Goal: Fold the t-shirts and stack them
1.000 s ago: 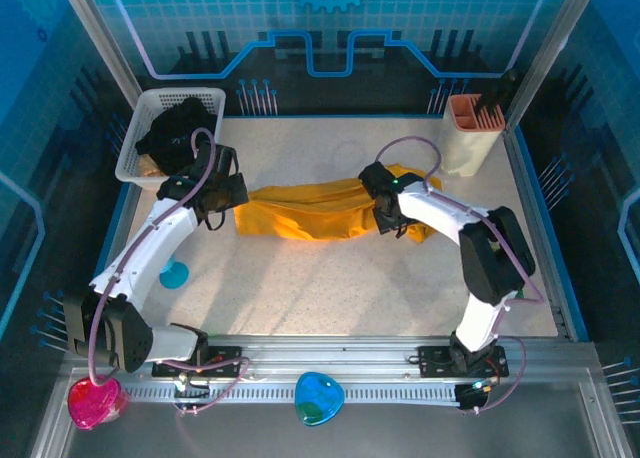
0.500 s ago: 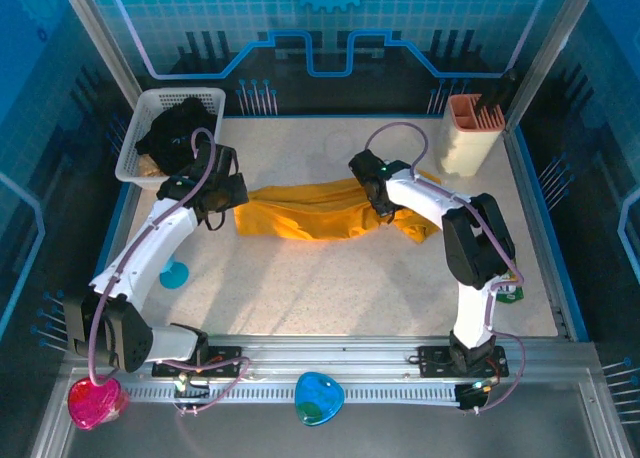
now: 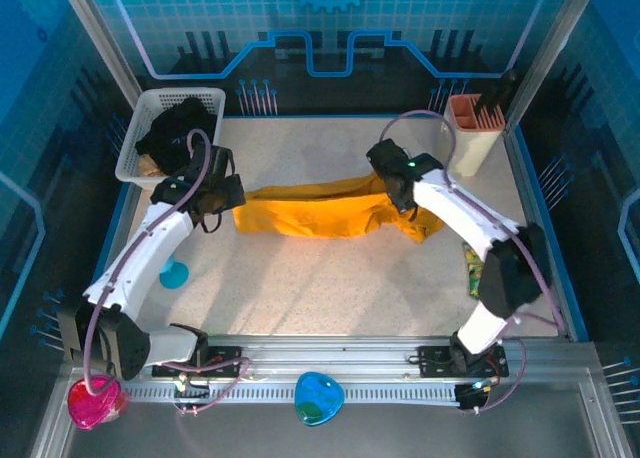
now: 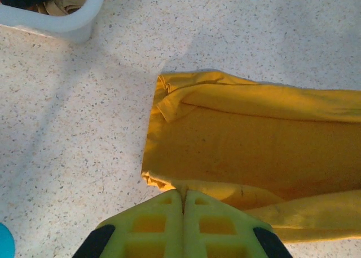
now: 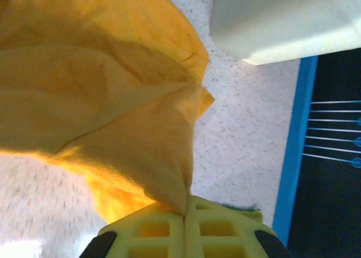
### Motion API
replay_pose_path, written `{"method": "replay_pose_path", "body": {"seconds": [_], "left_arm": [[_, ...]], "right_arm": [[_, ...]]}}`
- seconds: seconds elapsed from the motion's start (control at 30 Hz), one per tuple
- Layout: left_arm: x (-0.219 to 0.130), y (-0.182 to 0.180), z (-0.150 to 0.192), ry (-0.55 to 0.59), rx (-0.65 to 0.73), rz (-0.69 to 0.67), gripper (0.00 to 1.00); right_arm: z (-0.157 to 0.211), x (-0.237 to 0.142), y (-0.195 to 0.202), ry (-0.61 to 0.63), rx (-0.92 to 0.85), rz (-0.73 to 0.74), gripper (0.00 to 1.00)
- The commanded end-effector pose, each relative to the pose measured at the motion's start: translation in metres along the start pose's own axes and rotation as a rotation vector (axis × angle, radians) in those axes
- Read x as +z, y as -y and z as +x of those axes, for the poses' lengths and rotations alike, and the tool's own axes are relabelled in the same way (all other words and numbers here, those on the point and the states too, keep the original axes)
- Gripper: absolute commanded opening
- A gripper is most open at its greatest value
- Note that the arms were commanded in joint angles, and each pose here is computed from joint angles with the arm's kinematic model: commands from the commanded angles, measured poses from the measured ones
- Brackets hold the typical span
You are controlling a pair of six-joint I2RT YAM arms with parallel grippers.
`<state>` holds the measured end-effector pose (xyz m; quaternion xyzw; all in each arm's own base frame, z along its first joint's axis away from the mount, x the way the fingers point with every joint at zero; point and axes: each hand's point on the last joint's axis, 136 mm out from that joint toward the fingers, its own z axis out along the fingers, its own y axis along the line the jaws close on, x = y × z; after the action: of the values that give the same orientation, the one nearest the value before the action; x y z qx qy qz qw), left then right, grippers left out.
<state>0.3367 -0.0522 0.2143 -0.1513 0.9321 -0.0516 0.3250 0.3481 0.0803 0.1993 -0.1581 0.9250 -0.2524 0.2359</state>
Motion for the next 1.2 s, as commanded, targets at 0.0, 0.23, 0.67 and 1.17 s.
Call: {"method": "replay_pose_path", "body": {"seconds": [0.0, 0.23, 0.67, 1.17], "left_arm": [[-0.034, 0.001, -0.005, 0.022, 0.012, 0.043, 0.00], [-0.051, -0.014, 0.051, -0.107, -0.055, 0.074, 0.00], [-0.048, -0.066, 0.136, -0.267, -0.211, -0.142, 0.00], [-0.006, -0.068, 0.172, -0.272, -0.412, -0.128, 0.55]], "right_arm": [[0.035, -0.044, -0.016, -0.045, -0.147, -0.140, 0.00], [0.102, -0.085, -0.118, -0.143, -0.318, -0.470, 0.00], [0.192, -0.085, -0.265, -0.256, -0.454, -0.534, 0.00], [0.154, -0.082, -0.232, -0.168, -0.246, -0.600, 0.64]]}}
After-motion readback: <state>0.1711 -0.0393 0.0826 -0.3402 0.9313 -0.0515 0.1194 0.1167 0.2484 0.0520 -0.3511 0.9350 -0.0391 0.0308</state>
